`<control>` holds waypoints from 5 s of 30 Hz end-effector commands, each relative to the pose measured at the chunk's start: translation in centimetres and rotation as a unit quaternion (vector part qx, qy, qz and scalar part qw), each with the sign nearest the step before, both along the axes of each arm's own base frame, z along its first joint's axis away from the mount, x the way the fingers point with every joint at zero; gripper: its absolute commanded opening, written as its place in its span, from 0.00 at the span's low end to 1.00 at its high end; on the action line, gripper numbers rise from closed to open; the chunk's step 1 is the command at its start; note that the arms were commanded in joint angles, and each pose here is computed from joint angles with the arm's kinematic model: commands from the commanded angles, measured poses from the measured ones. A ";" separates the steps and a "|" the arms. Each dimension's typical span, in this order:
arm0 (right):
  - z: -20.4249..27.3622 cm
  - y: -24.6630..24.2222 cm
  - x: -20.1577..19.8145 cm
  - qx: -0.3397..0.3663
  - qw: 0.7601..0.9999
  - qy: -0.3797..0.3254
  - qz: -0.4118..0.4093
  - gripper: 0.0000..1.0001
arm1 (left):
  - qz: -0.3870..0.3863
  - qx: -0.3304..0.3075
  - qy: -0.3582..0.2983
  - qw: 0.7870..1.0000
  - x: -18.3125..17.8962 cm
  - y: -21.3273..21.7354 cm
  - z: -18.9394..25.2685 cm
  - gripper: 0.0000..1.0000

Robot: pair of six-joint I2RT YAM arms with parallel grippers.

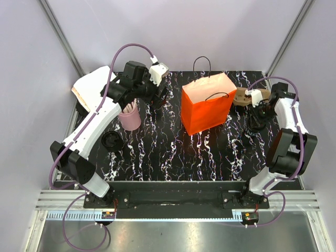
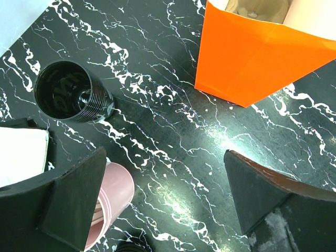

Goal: Pack the takeout coffee

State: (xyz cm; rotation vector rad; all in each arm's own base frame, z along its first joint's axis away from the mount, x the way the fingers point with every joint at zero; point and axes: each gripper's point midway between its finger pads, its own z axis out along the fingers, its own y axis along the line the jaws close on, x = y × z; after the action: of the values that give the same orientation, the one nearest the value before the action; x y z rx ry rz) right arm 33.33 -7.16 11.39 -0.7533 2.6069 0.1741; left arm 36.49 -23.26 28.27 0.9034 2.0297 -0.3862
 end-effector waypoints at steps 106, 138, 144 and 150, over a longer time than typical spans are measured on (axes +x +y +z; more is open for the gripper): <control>1.2 -0.1 -2.0 -0.010 1.000 0.026 -0.005 0.26 | -0.020 -0.033 0.001 0.999 -0.1 -1.5 1.4 0.99; 21.8 4.2 3.2 0.025 0.983 -0.174 -0.044 0.00 | -0.018 -0.035 -0.005 0.999 -0.1 -1.4 2.1 0.99; 28.4 7.5 5.2 0.030 0.969 -0.244 -0.040 0.00 | -0.014 -0.032 -0.005 0.999 -0.1 -1.2 2.0 0.99; 30.5 12.2 6.2 0.052 0.959 -0.280 0.007 0.00 | -0.014 -0.028 -0.007 0.999 -0.1 -1.1 1.8 0.99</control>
State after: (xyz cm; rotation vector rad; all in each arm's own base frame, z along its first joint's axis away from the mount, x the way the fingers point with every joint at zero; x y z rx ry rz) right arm 41.96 2.48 43.87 -0.6539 1.9296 -0.0108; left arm 36.05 -23.89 27.81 0.9119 2.0561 -0.4401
